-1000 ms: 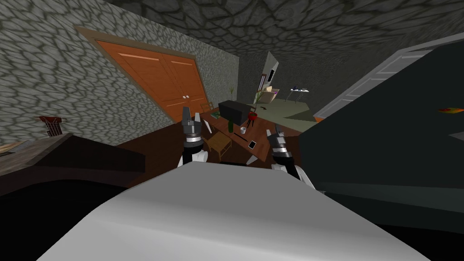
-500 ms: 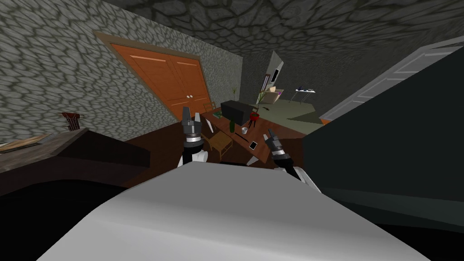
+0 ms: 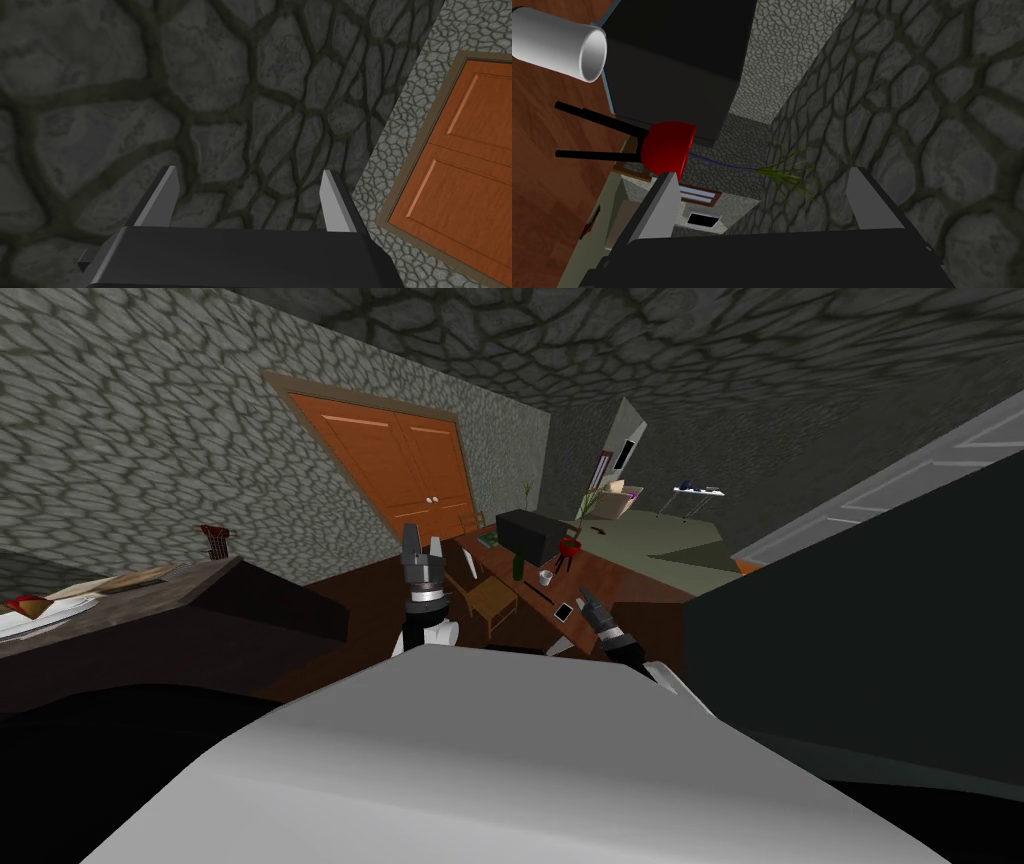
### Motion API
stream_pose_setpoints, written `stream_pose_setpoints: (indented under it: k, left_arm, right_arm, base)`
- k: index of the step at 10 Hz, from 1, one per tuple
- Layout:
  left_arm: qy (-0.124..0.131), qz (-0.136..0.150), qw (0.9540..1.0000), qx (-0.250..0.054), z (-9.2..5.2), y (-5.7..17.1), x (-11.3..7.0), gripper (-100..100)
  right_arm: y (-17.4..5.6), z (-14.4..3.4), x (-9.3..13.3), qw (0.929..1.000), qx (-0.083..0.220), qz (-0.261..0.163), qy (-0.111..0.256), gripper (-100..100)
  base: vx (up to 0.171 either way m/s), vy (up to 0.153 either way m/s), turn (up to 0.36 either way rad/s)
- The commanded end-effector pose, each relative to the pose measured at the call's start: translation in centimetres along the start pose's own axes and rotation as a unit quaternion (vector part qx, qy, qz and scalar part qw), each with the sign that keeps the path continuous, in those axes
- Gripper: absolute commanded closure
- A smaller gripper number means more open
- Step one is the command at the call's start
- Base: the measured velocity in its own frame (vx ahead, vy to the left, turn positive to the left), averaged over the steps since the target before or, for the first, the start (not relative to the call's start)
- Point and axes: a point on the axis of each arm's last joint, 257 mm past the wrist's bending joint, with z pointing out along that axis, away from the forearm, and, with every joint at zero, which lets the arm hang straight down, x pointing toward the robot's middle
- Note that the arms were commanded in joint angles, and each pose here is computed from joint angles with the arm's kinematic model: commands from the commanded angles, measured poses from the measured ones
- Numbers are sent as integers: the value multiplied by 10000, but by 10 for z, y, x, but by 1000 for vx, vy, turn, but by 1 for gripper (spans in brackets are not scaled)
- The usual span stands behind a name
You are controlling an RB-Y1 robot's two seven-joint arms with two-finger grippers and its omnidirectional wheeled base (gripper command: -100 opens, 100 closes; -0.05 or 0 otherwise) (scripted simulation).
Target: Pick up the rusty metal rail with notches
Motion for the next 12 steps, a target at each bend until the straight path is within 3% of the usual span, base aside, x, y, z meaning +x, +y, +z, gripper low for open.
stream_pose_setpoints:
  k: [1,2,3,4,6,7,8,9,11,12]
  left_arm:
    - [0,0,10000,0,0,0,0,0]
    - [0,0,10000,0,0,0,0,0]
    - [0,0,10000,0,0,0,0,0]
    - [0,0,10000,0,0,0,0,0]
    - [0,0,10000,0,0,0,0,0]
    - [0,0,10000,0,0,0,0,0]
    - [0,0,10000,0,0,0,0,0]
    - [0,0,10000,0,0,0,0,0]
    - [0,0,10000,0,0,0,0,0]
    - [0,0,10000,0,0,0,0,0]
  right_arm:
    - [-26,-10,5,9991,333,-111,220,-100]
    - [-27,-10,4,9989,352,-167,273,-100]
    - [-49,-21,10,9964,649,-275,463,-100]
    - [-49,-21,10,9962,657,-299,485,-100]
    - [-94,-47,19,9874,1259,-478,827,-100]
    - [-95,-48,18,9860,1283,-581,898,-100]
    - [-117,-65,20,9786,1593,-714,1087,-100]
    - [-117,-65,20,9783,1596,-729,1098,-100]
    - [-159,-101,22,9604,2198,-943,1428,-100]
    - [-160,-102,21,9585,2209,-1033,1480,-100]
  base:
    - [2,-10,166]
    - [3,-11,97]
    - [5,-9,189]
    - [5,-11,111]
    - [8,-11,294]
    - [9,-17,120]
    - [11,-7,231]
    - [11,-9,131]
    - [19,-7,354]
    - [25,-17,106]
